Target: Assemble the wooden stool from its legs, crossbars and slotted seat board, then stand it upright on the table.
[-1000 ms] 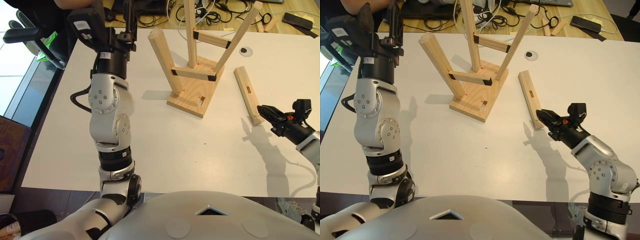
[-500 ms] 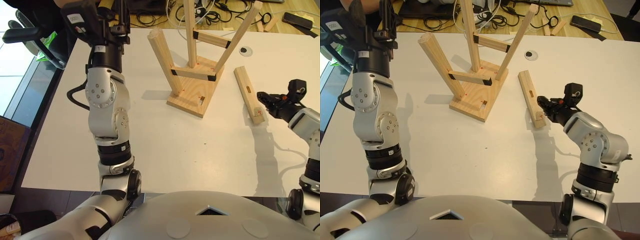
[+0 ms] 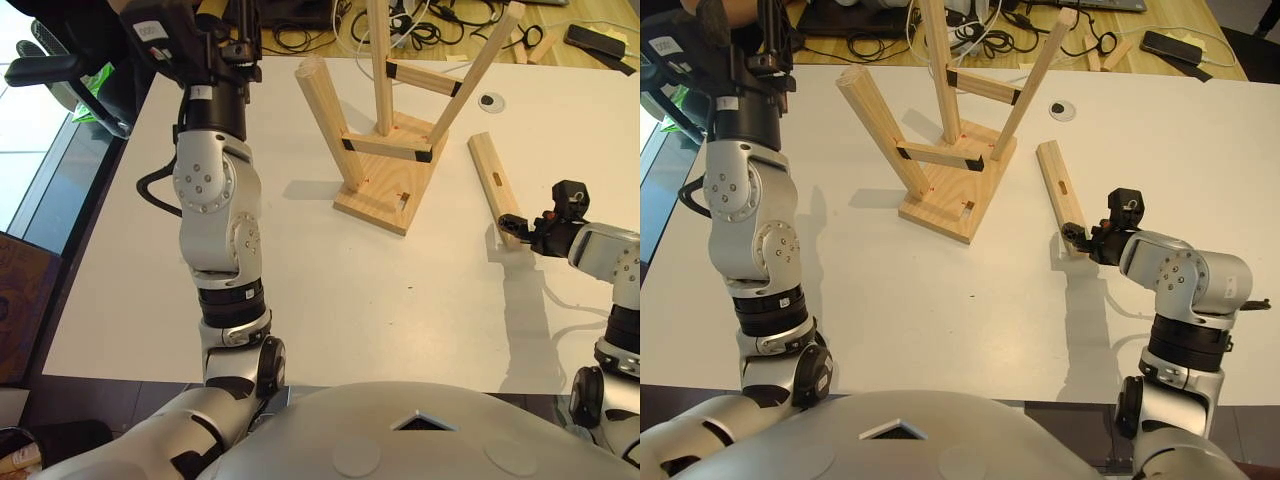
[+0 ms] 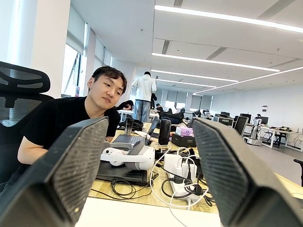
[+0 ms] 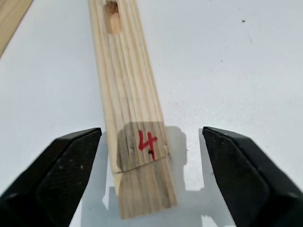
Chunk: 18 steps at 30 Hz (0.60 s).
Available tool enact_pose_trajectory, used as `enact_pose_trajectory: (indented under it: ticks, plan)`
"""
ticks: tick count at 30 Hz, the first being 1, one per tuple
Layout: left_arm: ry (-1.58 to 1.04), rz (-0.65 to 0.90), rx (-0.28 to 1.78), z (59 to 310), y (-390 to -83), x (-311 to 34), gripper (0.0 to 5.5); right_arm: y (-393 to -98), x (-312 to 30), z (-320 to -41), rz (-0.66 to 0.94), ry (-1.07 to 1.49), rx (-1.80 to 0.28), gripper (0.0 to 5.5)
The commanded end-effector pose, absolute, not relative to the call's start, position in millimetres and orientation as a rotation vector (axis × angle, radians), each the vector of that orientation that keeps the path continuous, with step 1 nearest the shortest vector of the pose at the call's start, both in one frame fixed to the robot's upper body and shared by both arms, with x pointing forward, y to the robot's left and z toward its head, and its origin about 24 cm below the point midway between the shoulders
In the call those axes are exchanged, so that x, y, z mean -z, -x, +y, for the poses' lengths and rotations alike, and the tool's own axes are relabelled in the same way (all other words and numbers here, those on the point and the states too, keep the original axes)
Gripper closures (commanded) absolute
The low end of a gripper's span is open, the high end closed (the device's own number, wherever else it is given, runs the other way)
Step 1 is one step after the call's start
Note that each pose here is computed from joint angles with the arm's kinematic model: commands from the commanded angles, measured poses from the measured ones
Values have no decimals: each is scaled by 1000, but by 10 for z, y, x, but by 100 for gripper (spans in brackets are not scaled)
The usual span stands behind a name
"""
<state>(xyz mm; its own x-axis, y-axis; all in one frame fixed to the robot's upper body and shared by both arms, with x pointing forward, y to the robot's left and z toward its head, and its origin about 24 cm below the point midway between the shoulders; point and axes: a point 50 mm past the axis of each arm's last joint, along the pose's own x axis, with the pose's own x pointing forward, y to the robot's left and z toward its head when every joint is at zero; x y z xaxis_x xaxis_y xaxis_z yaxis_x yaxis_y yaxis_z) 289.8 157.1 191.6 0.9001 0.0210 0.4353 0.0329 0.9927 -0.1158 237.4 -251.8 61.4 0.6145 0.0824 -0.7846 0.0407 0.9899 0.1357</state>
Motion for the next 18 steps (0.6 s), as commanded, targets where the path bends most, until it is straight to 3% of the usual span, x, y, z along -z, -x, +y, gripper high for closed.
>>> enact_pose_trajectory:
  ticks: [1, 4, 15, 18]
  plan:
    - [123, -470, -3, 1567, -2909, -1971, 220, -2357, -580, -2588, 974, -119, -16, 153]
    - [130, -479, -11, 1563, -2912, -1985, 220, -2334, -548, -2599, 1014, -115, -21, 153]
    - [137, -487, -35, 1597, -2938, -2000, 220, -2418, -536, -2585, 1033, -138, 29, 342]
    - [136, -492, -38, 1605, -2952, -2013, 220, -2462, -550, -2570, 1002, -151, 45, 349]
